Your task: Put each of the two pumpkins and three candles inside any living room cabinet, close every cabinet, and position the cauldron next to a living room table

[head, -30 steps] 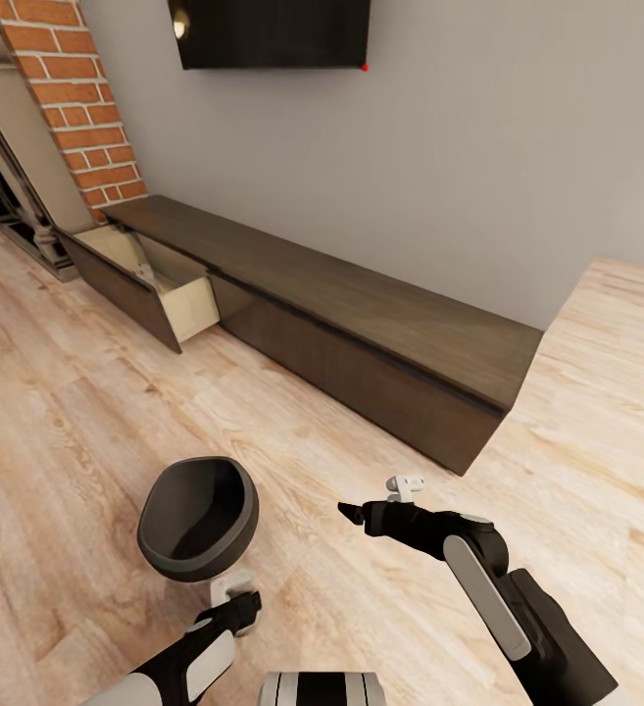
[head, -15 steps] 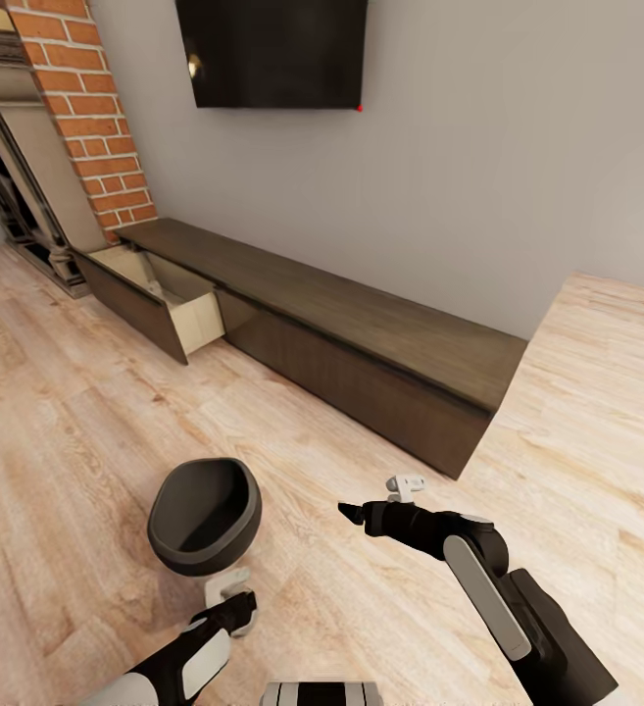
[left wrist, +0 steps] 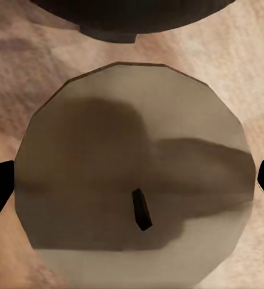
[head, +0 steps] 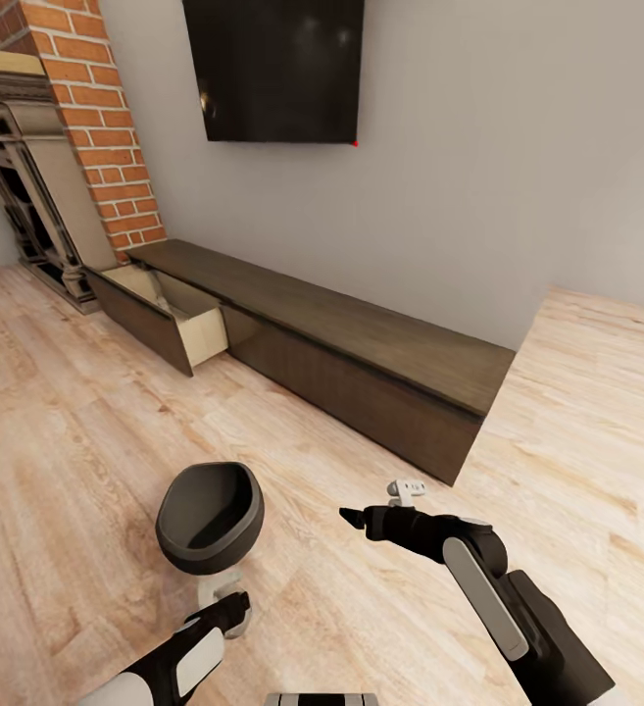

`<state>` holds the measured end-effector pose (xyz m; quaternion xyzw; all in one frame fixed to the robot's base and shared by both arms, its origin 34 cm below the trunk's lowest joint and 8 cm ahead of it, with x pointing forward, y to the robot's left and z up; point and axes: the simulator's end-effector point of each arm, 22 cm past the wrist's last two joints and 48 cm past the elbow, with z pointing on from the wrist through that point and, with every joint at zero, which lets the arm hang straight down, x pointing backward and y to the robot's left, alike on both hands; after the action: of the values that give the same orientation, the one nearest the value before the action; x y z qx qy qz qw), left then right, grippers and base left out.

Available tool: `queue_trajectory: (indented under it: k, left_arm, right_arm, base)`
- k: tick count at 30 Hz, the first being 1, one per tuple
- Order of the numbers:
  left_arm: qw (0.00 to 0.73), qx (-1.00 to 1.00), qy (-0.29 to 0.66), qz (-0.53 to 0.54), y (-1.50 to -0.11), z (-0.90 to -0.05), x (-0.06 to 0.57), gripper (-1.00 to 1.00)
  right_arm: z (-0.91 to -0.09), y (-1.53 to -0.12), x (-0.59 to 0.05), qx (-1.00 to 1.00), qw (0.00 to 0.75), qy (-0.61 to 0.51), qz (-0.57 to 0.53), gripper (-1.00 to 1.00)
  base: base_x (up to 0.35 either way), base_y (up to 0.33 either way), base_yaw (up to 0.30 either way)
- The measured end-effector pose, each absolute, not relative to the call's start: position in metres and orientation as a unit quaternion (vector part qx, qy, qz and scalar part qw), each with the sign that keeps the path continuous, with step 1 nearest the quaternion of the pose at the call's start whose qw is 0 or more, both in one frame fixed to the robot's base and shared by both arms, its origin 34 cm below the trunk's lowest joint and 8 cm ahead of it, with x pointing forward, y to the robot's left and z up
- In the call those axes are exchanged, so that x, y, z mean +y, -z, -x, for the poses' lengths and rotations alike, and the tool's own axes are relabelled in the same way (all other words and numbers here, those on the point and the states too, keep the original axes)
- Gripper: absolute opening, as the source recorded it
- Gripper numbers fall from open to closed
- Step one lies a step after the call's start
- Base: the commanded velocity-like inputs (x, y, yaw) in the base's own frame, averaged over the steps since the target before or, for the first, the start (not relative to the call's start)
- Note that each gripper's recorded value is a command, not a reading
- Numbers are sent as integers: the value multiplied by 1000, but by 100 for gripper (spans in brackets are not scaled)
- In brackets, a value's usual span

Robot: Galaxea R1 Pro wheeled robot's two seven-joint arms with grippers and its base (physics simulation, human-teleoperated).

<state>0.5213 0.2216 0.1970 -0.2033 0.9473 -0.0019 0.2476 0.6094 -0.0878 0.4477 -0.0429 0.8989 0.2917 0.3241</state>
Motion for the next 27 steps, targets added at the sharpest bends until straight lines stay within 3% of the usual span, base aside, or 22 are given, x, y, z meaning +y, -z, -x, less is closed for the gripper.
queue_trajectory:
  k: [13, 27]
  left_arm:
    - [247, 947, 0, 204, -226, -529, 225, -100]
    - [247, 947, 0, 205, -257, -537, 225, -100]
  right_arm:
    - [-612, -460, -91, 907, 305, -288, 34, 100]
    - [-619, -493, -88, 906, 303, -292, 36, 100]
  base:
    - [-101, 0, 0]
    - [-7, 0, 0]
